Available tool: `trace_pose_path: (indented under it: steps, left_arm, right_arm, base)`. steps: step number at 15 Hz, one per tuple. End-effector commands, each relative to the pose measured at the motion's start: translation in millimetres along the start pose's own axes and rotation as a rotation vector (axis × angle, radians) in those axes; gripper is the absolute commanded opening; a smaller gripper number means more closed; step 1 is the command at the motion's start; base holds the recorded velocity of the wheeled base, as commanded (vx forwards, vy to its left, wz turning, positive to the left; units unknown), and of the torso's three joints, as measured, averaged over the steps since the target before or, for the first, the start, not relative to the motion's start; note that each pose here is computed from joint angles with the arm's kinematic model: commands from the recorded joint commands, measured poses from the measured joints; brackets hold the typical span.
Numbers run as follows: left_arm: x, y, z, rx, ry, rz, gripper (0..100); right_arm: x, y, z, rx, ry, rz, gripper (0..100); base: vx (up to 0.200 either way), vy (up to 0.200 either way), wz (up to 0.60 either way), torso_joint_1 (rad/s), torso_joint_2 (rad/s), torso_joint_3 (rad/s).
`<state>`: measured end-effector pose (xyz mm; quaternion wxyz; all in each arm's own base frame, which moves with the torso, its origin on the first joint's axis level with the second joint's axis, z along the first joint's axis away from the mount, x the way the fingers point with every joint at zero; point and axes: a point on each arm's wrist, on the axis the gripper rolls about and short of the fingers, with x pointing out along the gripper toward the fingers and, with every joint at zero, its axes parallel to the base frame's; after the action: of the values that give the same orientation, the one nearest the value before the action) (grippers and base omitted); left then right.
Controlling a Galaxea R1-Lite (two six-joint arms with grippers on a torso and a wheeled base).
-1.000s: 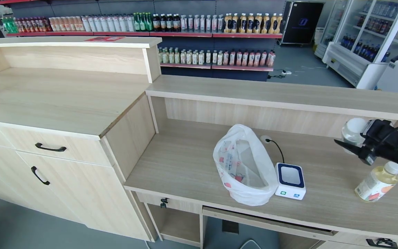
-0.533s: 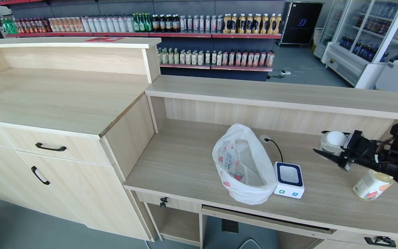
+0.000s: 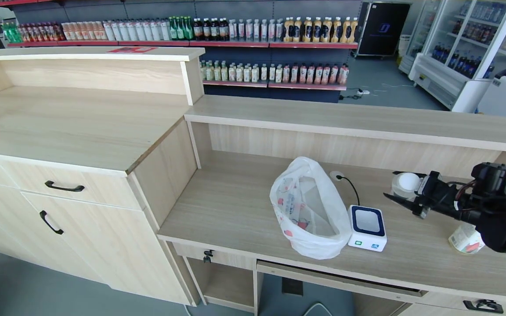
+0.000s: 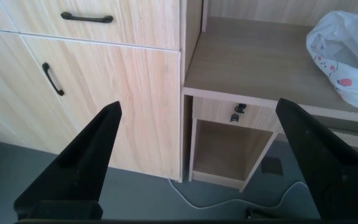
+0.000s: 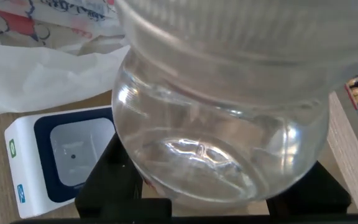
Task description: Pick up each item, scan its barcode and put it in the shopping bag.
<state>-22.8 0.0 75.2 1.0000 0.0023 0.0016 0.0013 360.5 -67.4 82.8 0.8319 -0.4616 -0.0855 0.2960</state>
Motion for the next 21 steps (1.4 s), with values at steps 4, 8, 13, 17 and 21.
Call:
trace_pose_path:
  steps: [4,8,13,17,21]
  left_arm:
    - [0,0.0,0.0,0.0,0.001,0.001,100]
    - [0,0.0,0.0,0.0,0.001,0.001,100]
    - [0,0.0,0.0,0.0,0.001,0.001,100]
    - [0,0.0,0.0,0.0,0.001,0.001,100]
    - [0,0.0,0.0,0.0,0.001,0.001,100]
  right_arm:
    - [17,12,-5,-0.009,-0.03,0.019,0]
    - [20,23,-4,-0.002,-0.034,0.043,0]
    - [29,32,-4,-0.015,-0.058,0.048,0]
    - [36,34,-9,-0.017,-0.065,0.048,0]
    - [43,34,-13,-0.023,-0.074,0.046,0]
  base:
    - [0.0,0.0,0.0,0.0,0.0,0.0]
    - [0.0,0.0,0.0,0.0,0.0,0.0]
    - [0.0,0.0,0.0,0.0,0.0,0.0]
    - [0.0,0.0,0.0,0.0,0.0,0.0]
    - [0.0,0.0,0.0,0.0,0.0,0.0]
